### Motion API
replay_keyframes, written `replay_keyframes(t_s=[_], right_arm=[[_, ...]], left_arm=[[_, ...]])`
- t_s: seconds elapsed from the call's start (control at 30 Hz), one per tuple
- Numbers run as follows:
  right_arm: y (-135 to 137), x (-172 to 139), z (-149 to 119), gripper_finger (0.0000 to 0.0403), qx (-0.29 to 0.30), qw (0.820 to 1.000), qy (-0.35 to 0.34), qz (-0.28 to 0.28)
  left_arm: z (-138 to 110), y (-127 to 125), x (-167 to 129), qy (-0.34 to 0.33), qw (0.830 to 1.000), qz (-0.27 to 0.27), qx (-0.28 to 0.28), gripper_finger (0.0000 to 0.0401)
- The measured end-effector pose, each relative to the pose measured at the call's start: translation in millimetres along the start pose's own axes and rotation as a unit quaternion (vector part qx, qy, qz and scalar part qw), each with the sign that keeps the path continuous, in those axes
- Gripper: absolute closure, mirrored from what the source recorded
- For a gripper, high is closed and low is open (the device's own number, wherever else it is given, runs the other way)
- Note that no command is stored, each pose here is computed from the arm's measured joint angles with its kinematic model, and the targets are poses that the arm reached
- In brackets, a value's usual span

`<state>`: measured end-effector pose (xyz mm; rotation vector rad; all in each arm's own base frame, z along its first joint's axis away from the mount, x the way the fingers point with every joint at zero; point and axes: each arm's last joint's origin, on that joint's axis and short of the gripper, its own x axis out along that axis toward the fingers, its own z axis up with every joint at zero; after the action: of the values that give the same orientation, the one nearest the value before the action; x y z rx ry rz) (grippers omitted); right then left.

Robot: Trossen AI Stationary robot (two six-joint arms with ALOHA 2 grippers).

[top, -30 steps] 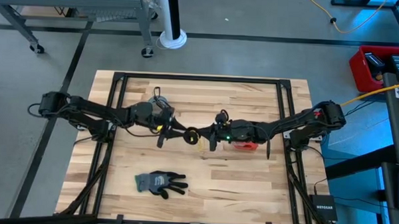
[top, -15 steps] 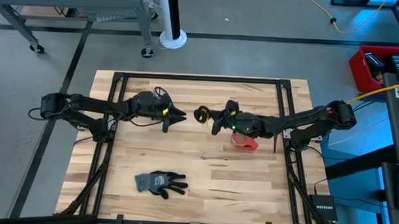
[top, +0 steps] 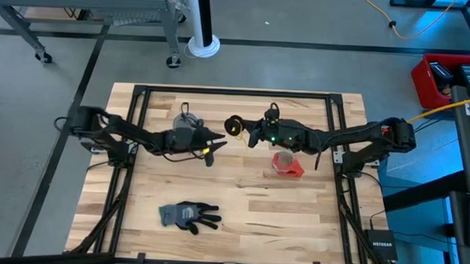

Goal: Coil cords
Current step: Uncoil the yellow wire from the spool

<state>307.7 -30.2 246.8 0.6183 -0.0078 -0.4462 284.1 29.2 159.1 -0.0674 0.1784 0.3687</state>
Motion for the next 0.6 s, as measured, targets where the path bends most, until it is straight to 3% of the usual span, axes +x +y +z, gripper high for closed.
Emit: replay_keyframes(t_s=[0.33,0.6], right_arm=[[2.3,0.0,1.4,0.0402,0.005,1.000,-0.001,0.022],[2.7,0.0,2.0,0.0402,0.006,1.000,-0.003,0.024]], left_arm=[[-5.1,-11.7,39.9,-0.013,1.000,0.006,0.021,0.0282],[1.2,-15.3,49.3,-0.025,1.000,0.005,0.013,0.0282]])
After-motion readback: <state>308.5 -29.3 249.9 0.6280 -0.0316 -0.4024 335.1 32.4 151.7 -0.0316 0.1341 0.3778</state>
